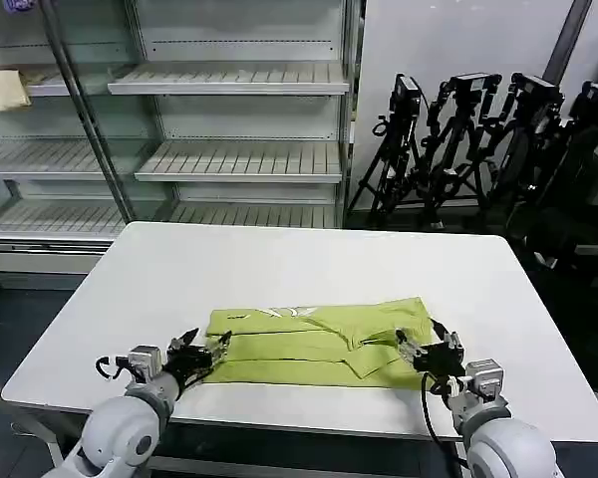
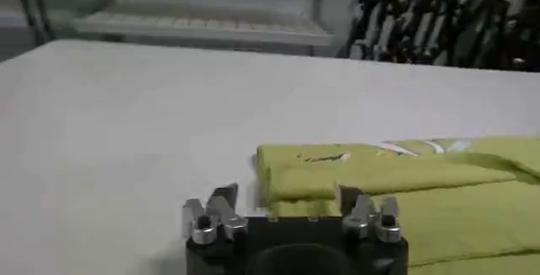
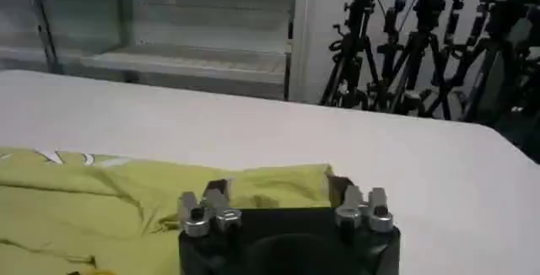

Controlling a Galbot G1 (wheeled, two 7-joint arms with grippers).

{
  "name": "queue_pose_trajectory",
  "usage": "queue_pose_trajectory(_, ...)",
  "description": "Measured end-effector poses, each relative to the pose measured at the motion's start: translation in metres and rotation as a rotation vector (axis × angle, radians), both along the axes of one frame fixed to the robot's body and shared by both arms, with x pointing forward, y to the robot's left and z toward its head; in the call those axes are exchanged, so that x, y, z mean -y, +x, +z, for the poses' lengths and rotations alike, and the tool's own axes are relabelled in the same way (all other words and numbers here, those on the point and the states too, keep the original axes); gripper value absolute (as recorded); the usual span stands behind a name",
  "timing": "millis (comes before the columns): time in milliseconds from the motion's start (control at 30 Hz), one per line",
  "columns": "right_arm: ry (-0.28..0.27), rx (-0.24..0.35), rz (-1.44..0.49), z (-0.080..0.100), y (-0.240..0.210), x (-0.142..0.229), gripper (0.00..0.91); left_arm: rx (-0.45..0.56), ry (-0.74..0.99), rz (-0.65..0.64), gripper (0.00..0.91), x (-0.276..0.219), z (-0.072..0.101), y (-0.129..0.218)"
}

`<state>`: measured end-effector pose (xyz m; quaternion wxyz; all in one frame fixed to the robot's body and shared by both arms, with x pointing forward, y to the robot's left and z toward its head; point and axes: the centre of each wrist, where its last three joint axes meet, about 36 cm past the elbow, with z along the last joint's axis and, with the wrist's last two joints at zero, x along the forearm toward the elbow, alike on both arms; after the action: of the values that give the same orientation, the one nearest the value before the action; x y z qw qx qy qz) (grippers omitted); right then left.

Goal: Fold and organize the clothes.

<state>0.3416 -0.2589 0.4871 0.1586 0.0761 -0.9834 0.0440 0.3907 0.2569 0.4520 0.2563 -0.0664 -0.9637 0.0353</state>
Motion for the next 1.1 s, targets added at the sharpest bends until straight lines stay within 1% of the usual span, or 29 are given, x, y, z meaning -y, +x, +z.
queue_pose_trajectory(33,-0.002,0.000,-0.001,0.000,-0.001,0.000,0.907,-0.004,0.000,0.013,0.484,0.002,-0.001,0.000)
queue_pose_trajectory(67,-0.004,0.000,-0.003,-0.001,-0.002,0.000,0.907,-0.008,-0.001,0.023,0.010,0.004,-0.002,0.000)
queue_pose_trajectory(367,-0.014,-0.002,-0.007,-0.004,-0.007,0.000,0.907,-0.031,-0.005,0.081,0.020,0.019,-0.009,0.000)
queue_pose_trajectory(400,-0.016,-0.003,-0.007,-0.005,-0.008,-0.001,0.907,-0.033,-0.007,0.083,0.010,0.021,-0.009,-0.001)
queue_pose_trajectory(433,-0.016,-0.003,-0.007,-0.005,-0.008,-0.001,0.907,-0.035,-0.008,0.083,0.020,0.023,-0.009,-0.001)
queue_pose_trajectory(800,-0.026,-0.010,-0.005,-0.008,-0.011,-0.003,0.907,-0.041,-0.026,0.069,0.010,0.041,-0.010,-0.002)
queue_pose_trajectory(867,-0.028,-0.010,-0.004,-0.009,-0.012,-0.003,0.907,-0.037,-0.023,0.072,0.020,0.041,-0.011,0.000)
queue_pose_trajectory(967,-0.031,-0.010,-0.003,-0.009,-0.012,-0.003,0.907,-0.030,-0.006,0.072,0.010,0.037,-0.013,0.002)
queue_pose_trajectory(1100,-0.033,-0.006,-0.001,-0.009,-0.012,-0.003,0.907,-0.009,0.038,0.072,0.010,0.024,-0.012,0.003)
